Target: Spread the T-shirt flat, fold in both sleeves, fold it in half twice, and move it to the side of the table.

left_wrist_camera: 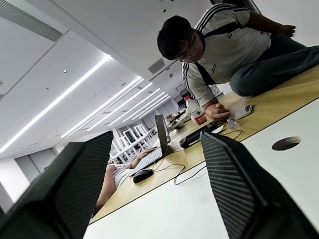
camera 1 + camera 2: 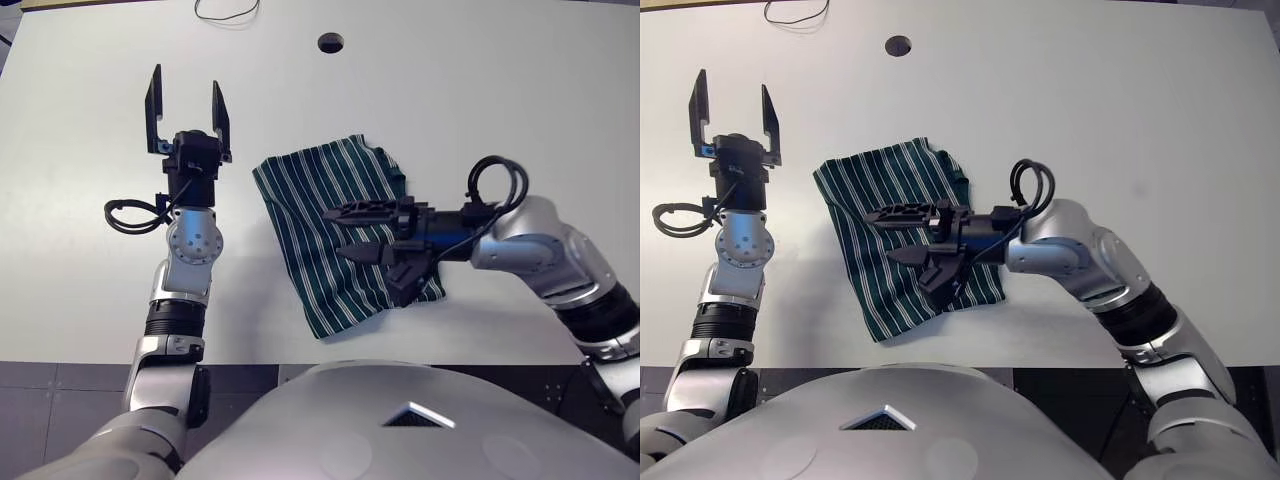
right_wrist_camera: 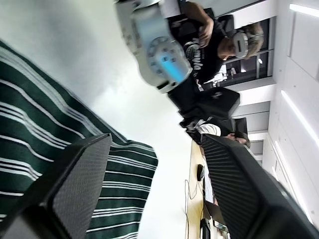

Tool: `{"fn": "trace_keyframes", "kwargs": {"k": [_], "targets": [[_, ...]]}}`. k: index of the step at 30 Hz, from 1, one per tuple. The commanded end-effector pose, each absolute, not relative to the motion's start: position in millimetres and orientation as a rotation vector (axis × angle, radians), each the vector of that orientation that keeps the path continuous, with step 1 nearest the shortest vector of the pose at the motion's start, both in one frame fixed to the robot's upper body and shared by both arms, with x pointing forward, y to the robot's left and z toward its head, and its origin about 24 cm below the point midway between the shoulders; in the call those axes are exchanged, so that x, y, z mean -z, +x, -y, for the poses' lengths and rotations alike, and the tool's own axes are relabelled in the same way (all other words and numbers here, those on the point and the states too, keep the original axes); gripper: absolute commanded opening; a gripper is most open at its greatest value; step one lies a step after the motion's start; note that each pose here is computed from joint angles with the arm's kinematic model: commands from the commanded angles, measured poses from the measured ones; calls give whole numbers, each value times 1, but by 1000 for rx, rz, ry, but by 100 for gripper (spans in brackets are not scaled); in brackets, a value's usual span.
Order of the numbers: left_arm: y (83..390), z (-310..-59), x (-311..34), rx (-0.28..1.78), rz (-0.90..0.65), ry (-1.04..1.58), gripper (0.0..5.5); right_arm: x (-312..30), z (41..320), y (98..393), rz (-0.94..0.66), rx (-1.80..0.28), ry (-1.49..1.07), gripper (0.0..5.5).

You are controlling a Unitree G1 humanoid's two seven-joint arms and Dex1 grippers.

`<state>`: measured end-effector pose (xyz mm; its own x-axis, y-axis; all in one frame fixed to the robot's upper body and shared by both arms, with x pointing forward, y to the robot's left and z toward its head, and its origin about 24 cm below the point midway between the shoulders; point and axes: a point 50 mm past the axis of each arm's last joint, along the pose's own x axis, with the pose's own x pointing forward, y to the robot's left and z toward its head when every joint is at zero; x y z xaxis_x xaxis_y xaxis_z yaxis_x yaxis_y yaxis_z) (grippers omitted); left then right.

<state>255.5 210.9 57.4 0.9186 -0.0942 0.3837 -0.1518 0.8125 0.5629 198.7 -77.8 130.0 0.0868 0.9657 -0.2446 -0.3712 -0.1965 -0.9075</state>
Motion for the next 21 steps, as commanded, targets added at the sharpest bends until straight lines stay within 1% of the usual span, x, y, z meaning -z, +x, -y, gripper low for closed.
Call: {"fn": "trace_keyframes", "kwargs": {"k": [1, 3, 5, 7, 9, 11, 13, 16, 17, 19, 21], "targets": [[262, -202, -60, 2, 425, 625, 325, -133, 74, 256, 625, -1252, -1170, 334], [265, -197, -59, 13, 426, 614, 325, -108, 75, 288, 501, -1156, -1227, 334], [266, -192, -57, 26, 423, 600, 325, -70, 78, 306, 364, -1112, -1286, 334], [267, -189, -55, 36, 421, 592, 325, -41, 77, 307, 288, -1120, -1309, 334], [269, -189, -56, 38, 423, 591, 325, -22, 75, 302, 251, -1153, -1310, 334], [270, -190, -58, 34, 429, 591, 325, -10, 78, 299, 222, -1175, -1320, 334], [271, -191, -59, 27, 434, 592, 325, -3, 86, 302, 179, -1154, -1333, 334], [271, -193, -61, 17, 440, 593, 325, -2, 110, 320, 80, -1003, -1368, 334], [270, -194, -62, 14, 441, 594, 325, -5, 122, 327, 41, -930, -1372, 334], [269, -197, -62, 5, 439, 599, 325, -12, 156, 340, -40, -762, -1377, 334], [267, -202, -62, -1, 434, 615, 325, -19, 184, 344, -80, -644, -1372, 334]]}}
